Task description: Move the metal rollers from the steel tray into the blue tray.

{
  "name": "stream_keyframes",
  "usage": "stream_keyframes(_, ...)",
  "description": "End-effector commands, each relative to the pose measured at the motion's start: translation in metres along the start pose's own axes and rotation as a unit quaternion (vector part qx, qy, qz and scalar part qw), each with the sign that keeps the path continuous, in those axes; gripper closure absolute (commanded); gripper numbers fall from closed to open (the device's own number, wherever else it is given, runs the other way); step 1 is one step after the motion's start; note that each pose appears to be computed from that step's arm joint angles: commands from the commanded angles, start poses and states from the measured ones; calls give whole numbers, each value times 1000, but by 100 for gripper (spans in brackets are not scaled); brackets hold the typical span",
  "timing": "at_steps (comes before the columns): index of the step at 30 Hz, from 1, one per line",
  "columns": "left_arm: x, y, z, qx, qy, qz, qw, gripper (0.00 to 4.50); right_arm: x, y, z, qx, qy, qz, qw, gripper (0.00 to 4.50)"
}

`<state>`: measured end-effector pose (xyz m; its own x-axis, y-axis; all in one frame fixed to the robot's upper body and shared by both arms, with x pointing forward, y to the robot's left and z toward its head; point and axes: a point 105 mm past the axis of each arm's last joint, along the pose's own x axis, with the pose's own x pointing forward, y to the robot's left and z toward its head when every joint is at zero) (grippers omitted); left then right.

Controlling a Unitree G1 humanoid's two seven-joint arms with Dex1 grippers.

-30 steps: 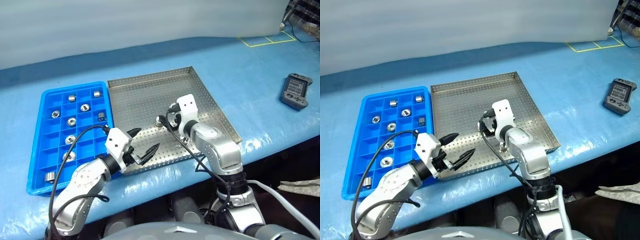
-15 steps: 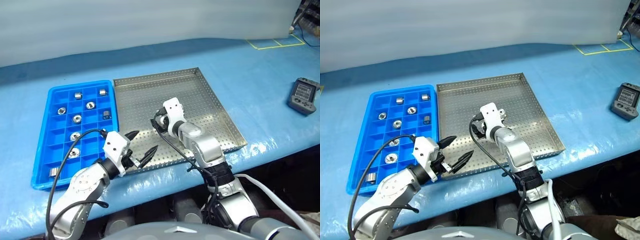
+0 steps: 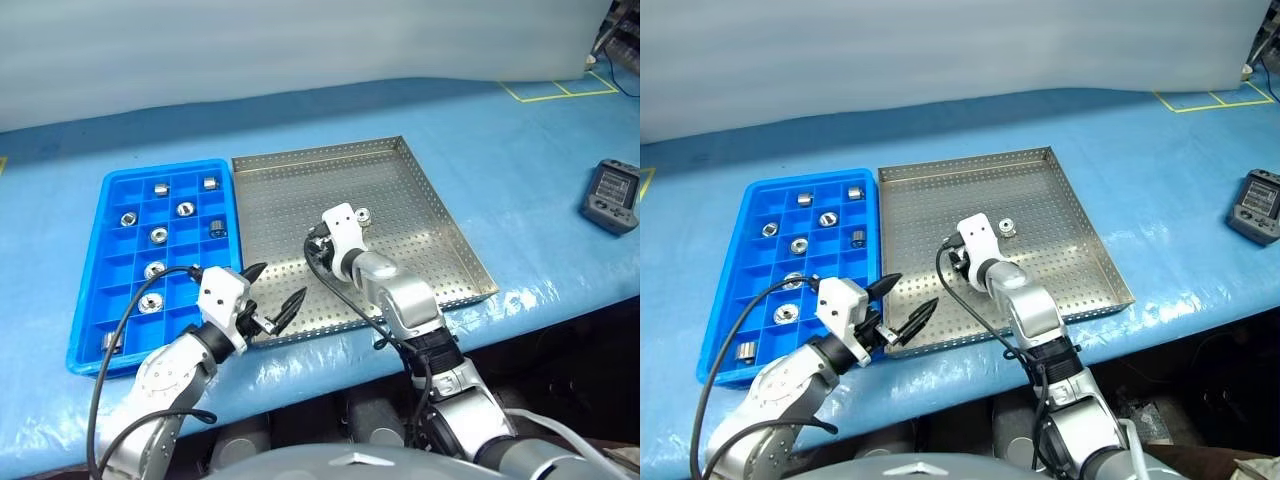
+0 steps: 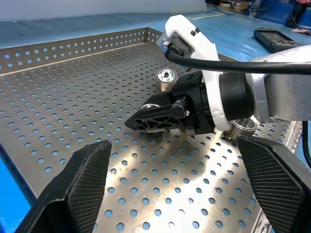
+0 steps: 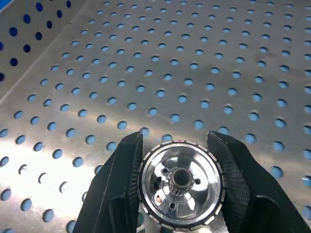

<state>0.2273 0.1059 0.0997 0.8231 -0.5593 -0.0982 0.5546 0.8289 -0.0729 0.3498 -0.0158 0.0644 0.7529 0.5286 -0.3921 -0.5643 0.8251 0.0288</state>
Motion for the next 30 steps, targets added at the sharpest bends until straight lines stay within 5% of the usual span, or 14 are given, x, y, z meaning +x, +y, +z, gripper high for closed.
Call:
stream_keyframes(1,-7,5,22,19,-53,36,998,0,-1,25,56,-34,-87,42,995,278)
stream_keyframes(12,-34,24,17,53,-53,156,985,0,5,96,128,-75,-183,150,969,278)
stream_keyframes(30,-65,27,15,61,-53,265,961,0,19,186,117,-134,-182,293,929,278)
